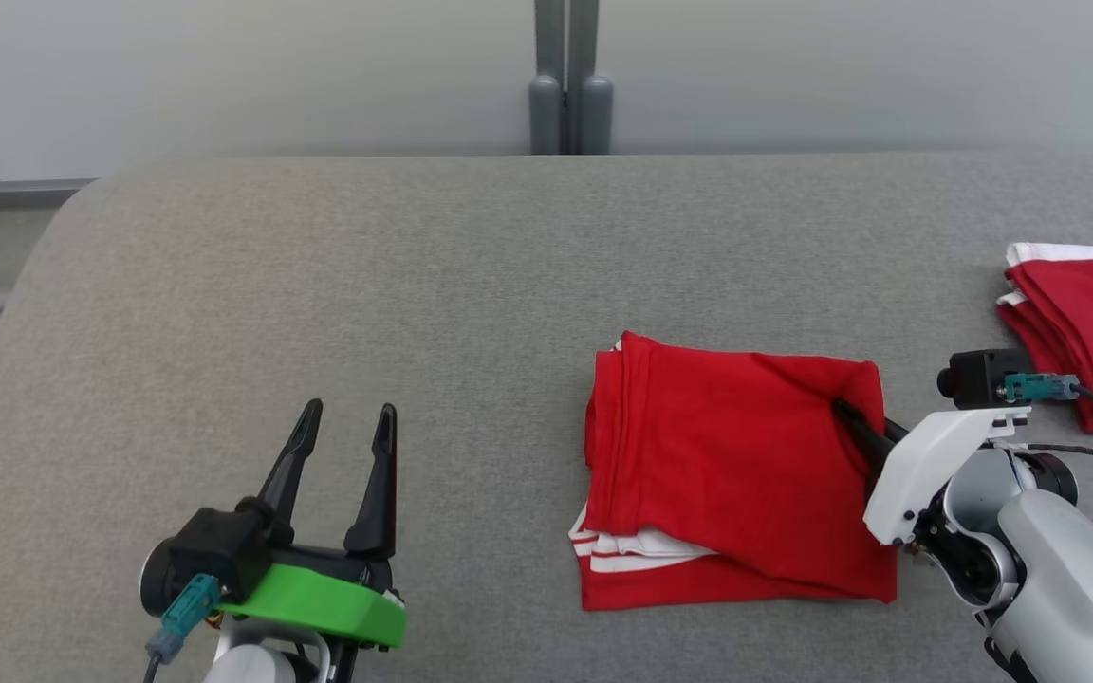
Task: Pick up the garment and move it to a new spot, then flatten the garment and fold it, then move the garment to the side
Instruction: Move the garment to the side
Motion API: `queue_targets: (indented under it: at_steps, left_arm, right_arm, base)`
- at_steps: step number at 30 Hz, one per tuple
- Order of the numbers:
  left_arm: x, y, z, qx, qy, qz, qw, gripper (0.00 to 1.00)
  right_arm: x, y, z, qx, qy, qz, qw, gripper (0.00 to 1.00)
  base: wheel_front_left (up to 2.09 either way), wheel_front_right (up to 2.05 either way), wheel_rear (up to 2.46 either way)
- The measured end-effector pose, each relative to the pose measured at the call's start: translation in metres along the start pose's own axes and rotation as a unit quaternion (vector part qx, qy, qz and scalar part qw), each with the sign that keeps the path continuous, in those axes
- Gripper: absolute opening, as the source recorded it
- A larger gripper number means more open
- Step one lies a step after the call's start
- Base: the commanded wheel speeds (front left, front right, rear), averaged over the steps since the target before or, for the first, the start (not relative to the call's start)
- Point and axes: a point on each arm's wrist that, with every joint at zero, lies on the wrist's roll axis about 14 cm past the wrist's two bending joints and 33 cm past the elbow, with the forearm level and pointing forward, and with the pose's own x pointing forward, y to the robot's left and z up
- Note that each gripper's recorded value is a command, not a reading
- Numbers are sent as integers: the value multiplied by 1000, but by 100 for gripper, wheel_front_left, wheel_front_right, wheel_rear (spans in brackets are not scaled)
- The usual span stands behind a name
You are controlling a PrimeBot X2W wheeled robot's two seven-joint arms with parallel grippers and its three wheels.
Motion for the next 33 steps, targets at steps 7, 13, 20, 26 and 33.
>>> queue_targets:
  at_steps: [7, 13, 20, 26, 33]
  left_arm:
    - [30, -49, -11, -10, 11, -82, 997, 100]
    - [46, -90, -27, -21, 29, -145, 989, 100]
    - [56, -123, -39, -30, 43, -195, 979, 100]
    - [63, -127, -52, -26, 58, -212, 975, 100]
    - [80, -120, -71, -22, 74, -218, 973, 100]
  right_arm:
    - [-32, -38, 9, 14, -32, -52, 998, 0]
    - [-64, -69, 8, 29, -54, -99, 993, 0]
    - [-96, -97, 5, 39, -72, -144, 986, 0]
    - [-92, -106, 23, 14, -75, -146, 986, 0]
    - [-62, -118, 63, -40, -57, -131, 989, 0]
  base:
    - [0, 0, 0]
    - [0, 0, 0]
    - [0, 0, 0]
    - [0, 0, 0]
    - [0, 0, 0]
